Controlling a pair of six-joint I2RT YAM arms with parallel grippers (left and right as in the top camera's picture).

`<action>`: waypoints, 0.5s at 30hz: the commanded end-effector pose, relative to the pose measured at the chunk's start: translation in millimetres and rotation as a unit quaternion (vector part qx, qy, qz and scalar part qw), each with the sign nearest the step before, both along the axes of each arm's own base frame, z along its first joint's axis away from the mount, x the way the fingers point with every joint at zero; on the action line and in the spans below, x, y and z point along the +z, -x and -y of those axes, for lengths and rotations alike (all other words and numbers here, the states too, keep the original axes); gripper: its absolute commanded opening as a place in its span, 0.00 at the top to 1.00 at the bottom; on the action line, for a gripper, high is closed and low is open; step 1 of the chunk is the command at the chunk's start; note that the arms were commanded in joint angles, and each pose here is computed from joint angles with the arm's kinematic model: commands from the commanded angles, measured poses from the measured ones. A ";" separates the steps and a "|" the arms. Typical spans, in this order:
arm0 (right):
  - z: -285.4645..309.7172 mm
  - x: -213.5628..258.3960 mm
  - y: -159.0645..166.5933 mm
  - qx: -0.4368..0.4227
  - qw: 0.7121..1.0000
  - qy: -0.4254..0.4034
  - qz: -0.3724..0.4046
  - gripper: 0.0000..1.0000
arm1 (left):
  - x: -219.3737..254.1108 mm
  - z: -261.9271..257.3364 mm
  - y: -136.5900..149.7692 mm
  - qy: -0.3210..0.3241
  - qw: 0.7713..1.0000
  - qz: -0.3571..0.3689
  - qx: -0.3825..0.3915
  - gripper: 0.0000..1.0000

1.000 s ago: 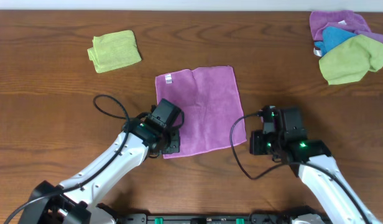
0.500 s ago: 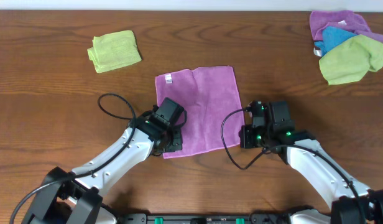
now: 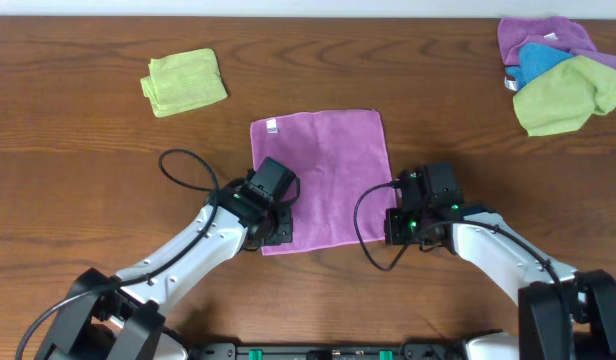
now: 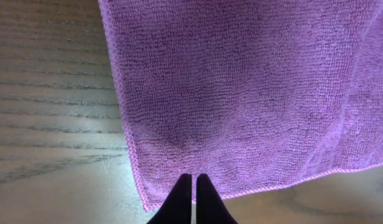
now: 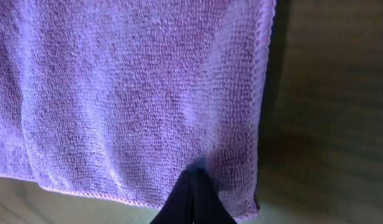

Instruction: Fold the cloth

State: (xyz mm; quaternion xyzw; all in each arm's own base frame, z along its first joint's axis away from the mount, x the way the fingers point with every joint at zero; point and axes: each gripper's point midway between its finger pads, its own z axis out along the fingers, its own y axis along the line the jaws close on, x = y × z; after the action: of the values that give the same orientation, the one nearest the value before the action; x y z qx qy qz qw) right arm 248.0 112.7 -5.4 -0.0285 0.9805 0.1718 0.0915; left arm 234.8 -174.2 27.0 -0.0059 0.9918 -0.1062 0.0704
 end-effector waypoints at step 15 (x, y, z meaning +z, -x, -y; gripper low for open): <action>-22.9 -10.0 30.5 0.019 0.999 0.031 -0.038 0.99 | -3.9 -11.3 -0.5 -0.033 0.999 0.008 -0.012 0.94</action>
State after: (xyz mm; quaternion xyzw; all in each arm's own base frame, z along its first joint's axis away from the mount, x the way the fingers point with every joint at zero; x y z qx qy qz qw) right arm 225.1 143.8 -5.3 -0.0605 0.9821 0.1665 0.0643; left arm 235.0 -170.5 26.2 0.0019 0.9927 -0.0955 0.0733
